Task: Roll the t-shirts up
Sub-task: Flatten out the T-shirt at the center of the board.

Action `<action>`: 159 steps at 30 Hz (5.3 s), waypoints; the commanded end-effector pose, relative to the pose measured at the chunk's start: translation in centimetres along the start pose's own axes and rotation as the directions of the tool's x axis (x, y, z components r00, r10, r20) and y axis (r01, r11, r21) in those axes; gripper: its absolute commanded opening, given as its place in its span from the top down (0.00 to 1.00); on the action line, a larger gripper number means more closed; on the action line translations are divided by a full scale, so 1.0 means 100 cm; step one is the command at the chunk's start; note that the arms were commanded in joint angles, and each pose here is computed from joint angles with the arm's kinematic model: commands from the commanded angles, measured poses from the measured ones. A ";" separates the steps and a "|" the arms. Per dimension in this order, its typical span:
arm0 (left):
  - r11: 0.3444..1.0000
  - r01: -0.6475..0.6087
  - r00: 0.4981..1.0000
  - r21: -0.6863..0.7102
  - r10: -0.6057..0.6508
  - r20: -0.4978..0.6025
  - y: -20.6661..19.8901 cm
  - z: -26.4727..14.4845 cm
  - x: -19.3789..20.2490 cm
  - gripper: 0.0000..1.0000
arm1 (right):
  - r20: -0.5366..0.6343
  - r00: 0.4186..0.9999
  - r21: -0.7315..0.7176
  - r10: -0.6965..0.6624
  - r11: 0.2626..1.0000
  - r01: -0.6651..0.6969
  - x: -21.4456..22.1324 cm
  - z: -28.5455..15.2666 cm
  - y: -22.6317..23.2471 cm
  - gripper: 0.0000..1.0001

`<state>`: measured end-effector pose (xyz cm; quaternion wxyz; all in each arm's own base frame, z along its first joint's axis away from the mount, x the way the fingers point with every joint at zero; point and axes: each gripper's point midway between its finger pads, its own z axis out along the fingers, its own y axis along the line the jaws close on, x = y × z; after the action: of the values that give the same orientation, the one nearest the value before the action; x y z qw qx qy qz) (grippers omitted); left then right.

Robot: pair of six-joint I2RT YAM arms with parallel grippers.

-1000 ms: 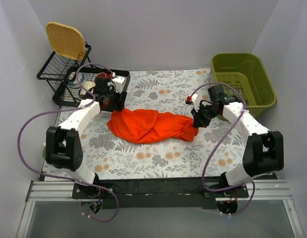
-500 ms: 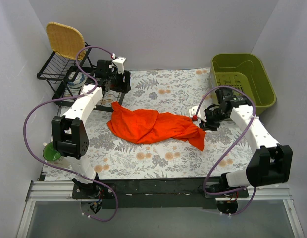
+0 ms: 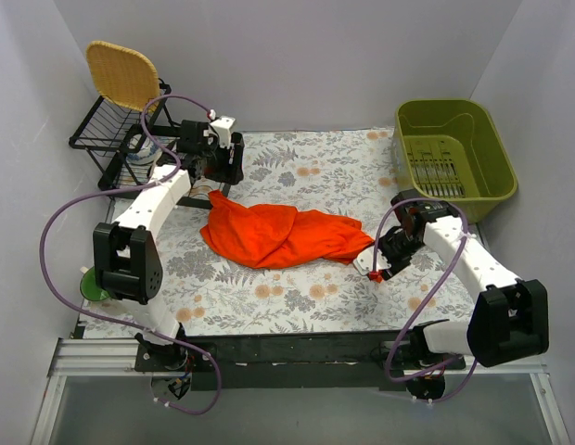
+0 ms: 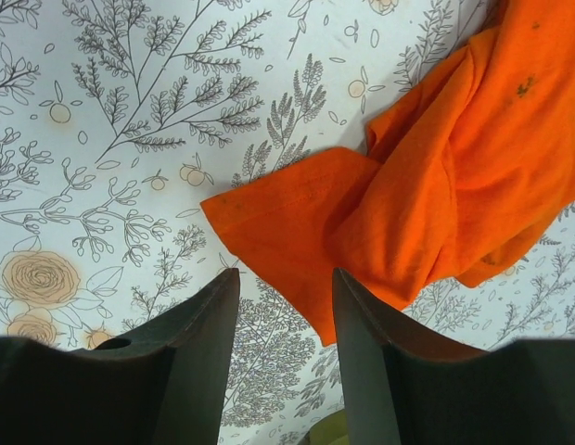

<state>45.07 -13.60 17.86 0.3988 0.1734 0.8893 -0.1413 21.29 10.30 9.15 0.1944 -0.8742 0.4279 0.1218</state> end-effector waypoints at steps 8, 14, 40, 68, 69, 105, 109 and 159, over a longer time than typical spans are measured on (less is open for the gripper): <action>0.998 -0.050 0.998 -0.028 0.050 0.025 -0.003 -0.031 -0.001 0.34 | 0.040 0.900 -0.099 -0.434 0.895 0.435 0.004 0.027 0.009 0.44; 0.998 -0.055 0.998 -0.038 0.056 0.021 -0.002 -0.036 0.002 0.34 | 0.049 0.890 -0.135 -0.454 0.880 0.456 0.006 0.036 0.011 0.45; 0.997 -0.065 0.998 -0.044 0.065 -0.003 -0.002 -0.040 0.015 0.33 | -0.026 0.943 -0.250 -0.332 0.915 0.315 0.033 0.078 0.026 0.78; 0.995 0.024 0.995 -0.097 -0.034 -0.098 0.018 -0.022 0.061 0.27 | 0.534 0.250 0.297 0.808 0.097 -0.950 0.038 -0.107 -0.123 0.99; 0.995 0.024 0.994 -0.096 -0.034 -0.103 0.018 -0.019 0.063 0.27 | 0.547 0.236 0.284 0.803 0.087 -0.955 0.037 -0.108 -0.126 0.99; 0.904 -0.423 0.796 0.053 0.399 -0.455 0.001 -0.195 0.218 0.98 | 0.607 0.177 0.328 0.774 -0.042 -0.944 0.057 -0.162 -0.118 0.99; 0.920 -0.385 0.819 0.067 0.375 -0.435 0.000 -0.177 0.205 0.45 | 0.556 0.195 0.296 0.808 0.027 -0.955 0.055 -0.148 -0.112 0.99; 0.732 -0.648 0.752 0.210 0.659 0.022 -0.142 -0.109 0.145 1.00 | 0.709 0.330 0.261 0.623 0.203 -0.944 -0.027 -0.211 -0.218 0.99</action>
<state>20.40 -19.17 7.54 0.2506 0.5761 0.7743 -0.0756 43.73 16.78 31.52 0.4500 -0.2710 0.7868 0.3240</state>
